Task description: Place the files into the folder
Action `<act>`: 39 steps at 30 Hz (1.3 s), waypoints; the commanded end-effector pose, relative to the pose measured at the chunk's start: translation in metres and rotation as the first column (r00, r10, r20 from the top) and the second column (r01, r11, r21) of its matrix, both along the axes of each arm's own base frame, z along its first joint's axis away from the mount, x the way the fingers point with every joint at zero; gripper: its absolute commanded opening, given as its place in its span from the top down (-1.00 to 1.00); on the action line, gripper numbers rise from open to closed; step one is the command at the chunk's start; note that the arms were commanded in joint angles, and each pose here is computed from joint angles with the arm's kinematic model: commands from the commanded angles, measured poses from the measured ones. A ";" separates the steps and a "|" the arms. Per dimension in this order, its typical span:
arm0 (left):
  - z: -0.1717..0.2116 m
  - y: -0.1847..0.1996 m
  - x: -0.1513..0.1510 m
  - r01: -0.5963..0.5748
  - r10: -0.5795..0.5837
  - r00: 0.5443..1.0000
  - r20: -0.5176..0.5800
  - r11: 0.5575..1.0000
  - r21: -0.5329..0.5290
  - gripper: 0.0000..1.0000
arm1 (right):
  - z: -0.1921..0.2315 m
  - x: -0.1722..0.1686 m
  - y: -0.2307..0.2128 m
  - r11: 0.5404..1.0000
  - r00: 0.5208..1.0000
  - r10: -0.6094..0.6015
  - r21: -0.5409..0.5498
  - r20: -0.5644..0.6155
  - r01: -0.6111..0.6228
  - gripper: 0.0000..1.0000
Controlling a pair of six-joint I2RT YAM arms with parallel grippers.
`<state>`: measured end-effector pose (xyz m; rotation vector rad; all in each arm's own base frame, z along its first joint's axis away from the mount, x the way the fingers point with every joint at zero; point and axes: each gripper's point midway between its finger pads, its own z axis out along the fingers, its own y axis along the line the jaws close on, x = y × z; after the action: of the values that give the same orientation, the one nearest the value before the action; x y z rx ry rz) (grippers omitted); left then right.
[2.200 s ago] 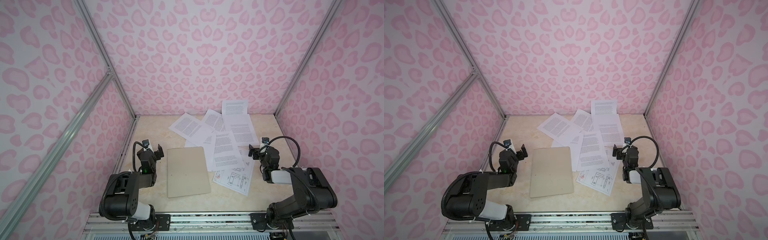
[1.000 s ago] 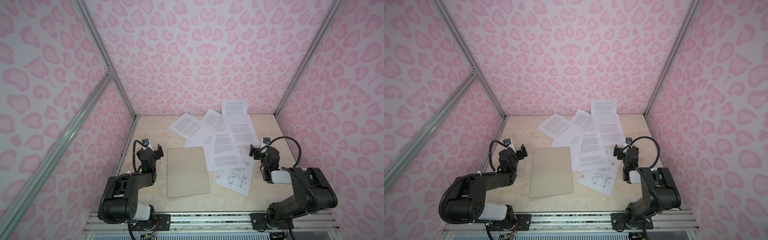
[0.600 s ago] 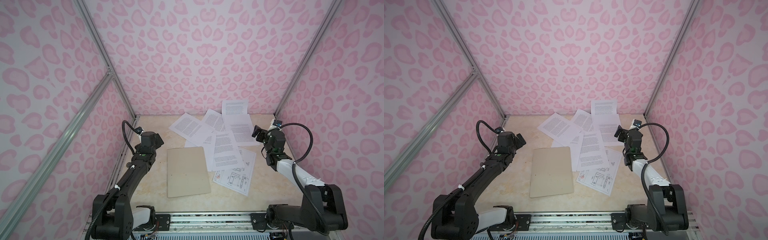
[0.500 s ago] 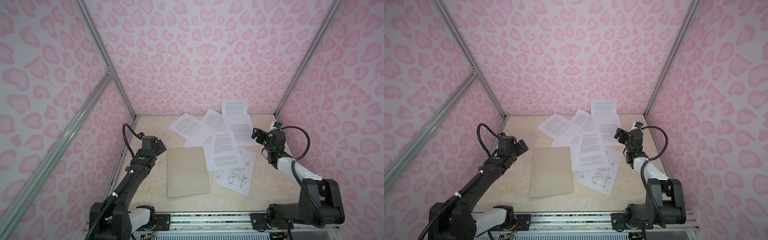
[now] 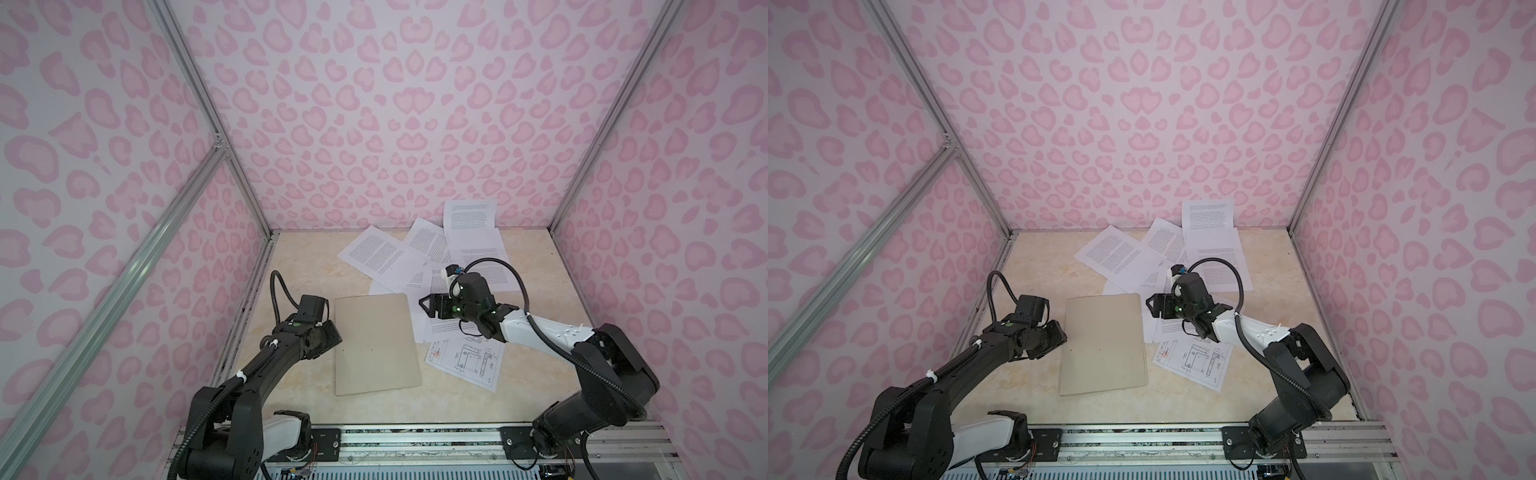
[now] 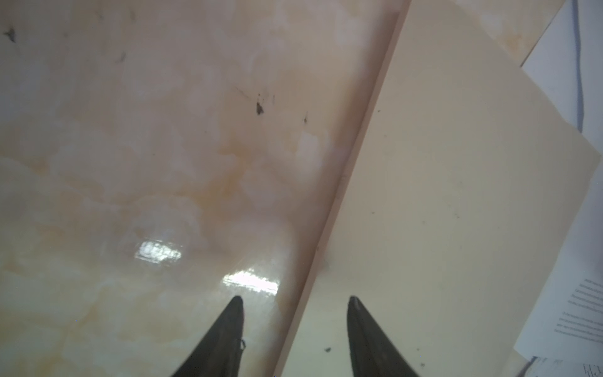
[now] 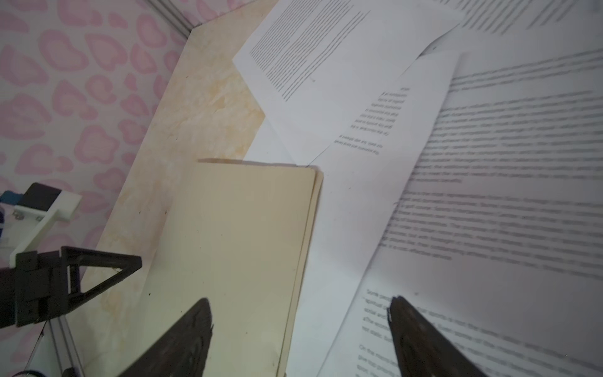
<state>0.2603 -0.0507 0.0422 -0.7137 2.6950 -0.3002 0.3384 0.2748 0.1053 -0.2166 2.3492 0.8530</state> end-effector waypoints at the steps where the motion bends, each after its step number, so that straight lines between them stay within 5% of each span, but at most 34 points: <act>1: -0.002 -0.003 0.006 -0.006 0.007 1.000 0.013 1.000 -0.016 -0.06 | -0.013 -0.013 0.020 0.998 0.997 0.056 0.020 -0.048 -0.055 -0.68; 18: -0.032 -0.001 -0.003 -0.046 0.045 0.998 -0.054 0.999 -0.014 0.56 | -0.048 -0.034 0.052 0.986 0.974 0.164 0.033 -0.156 -0.161 -0.49; 29: -0.037 0.001 -0.008 -0.046 0.046 0.997 -0.058 0.999 -0.001 0.61 | -0.059 -0.038 0.072 0.971 0.953 0.240 0.056 -0.188 -0.233 -0.46; 39: -0.038 0.002 -0.010 -0.045 0.045 0.997 -0.060 0.999 0.005 0.61 | -0.079 -0.030 0.069 0.975 0.954 0.202 -0.051 -0.220 -0.218 -0.44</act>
<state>0.2793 -0.0586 0.0206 -0.7441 2.6245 -0.3725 0.3094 0.3536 0.0393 -0.4362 2.5469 1.0155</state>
